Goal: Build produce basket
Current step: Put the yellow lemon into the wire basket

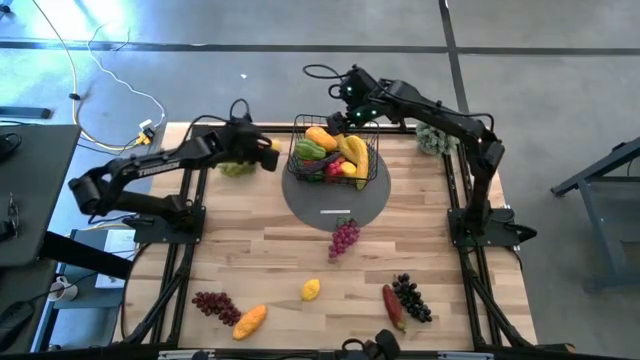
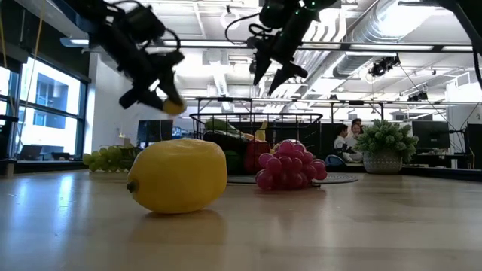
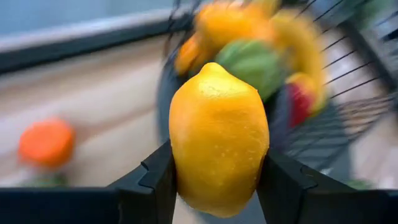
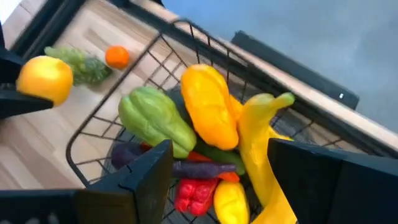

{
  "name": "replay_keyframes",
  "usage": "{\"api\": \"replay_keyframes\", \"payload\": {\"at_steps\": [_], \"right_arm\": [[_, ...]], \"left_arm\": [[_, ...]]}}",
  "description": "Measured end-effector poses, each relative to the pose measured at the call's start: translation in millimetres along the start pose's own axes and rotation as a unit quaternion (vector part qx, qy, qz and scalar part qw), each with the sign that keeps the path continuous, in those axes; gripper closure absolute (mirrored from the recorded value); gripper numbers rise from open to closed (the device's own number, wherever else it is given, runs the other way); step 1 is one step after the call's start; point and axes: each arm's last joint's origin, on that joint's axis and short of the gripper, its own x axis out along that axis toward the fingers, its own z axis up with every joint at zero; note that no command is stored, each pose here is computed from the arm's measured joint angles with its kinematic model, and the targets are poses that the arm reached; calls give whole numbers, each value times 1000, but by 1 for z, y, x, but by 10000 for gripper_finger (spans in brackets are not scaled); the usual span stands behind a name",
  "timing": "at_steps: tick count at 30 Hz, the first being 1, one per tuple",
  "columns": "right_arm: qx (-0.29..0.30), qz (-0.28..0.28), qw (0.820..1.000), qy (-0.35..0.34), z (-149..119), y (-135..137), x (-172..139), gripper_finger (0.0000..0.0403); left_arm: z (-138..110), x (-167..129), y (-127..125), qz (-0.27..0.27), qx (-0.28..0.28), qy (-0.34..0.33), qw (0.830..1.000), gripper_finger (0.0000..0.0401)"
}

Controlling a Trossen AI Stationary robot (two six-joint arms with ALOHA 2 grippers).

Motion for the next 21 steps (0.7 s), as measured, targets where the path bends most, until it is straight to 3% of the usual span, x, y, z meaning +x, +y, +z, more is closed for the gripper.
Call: {"api": "replay_keyframes", "payload": {"at_steps": [6, 11, 21], "right_arm": [[5, 3, 1000, -28, 2, 2, -19, 160], [7, 6, 999, -45, 2, 2, -35, 160], [7, -29, 996, -86, 1, 0, -60, 160]], "left_arm": [[18, -15, -13, -67, 21, -73, 995, 243], [38, -25, -32, -98, 97, -135, 981, 243], [58, -7, -61, -98, 181, -161, 965, 243]]}}
